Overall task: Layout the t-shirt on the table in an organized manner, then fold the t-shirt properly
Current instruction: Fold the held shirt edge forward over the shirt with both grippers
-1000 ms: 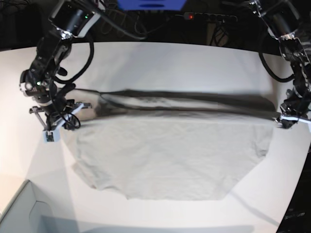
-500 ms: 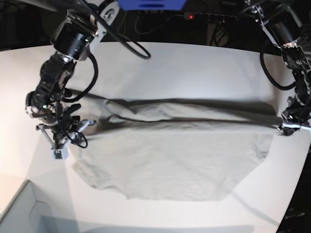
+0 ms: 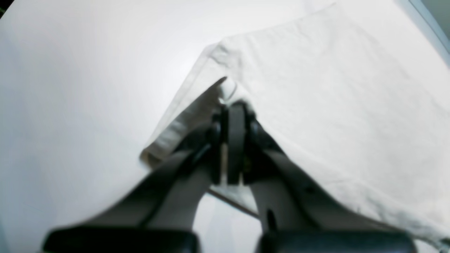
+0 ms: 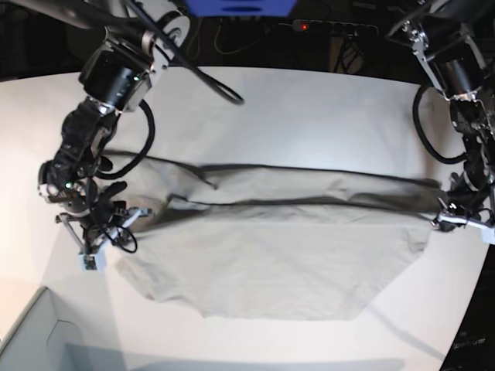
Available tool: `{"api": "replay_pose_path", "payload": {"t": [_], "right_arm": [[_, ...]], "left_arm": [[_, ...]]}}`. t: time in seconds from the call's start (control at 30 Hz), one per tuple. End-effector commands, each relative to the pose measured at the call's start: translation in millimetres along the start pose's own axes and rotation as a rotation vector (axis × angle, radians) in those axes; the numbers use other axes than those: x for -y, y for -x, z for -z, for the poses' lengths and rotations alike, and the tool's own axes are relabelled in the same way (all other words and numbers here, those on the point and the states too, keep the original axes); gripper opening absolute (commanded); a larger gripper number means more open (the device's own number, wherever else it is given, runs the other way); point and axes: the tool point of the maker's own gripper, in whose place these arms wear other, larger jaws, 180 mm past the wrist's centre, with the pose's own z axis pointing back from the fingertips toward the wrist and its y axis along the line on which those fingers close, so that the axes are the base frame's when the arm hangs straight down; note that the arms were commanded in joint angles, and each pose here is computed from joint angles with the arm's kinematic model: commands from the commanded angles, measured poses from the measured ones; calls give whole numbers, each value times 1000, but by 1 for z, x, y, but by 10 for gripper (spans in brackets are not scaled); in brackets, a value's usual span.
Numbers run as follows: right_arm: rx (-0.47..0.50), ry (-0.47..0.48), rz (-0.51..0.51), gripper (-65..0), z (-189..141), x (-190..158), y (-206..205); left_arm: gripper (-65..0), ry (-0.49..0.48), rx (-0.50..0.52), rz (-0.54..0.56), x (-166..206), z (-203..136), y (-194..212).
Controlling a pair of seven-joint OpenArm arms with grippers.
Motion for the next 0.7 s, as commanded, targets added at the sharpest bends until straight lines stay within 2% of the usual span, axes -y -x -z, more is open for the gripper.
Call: {"api": "replay_pose_path", "payload": {"t": [0.0,0.33,0.67], "right_arm": [[77,6,-9,-650,-3,3,-28],[27,-43,17,-650,11,-9,-9],[31,-29,2,-650,10,-1,-16]], "left_arm": [[-650,3,69,18,-1,-4,-29],[-650,7,68,10,0,1,-32],[-637,29,68,-38,9,16,-46]]}}
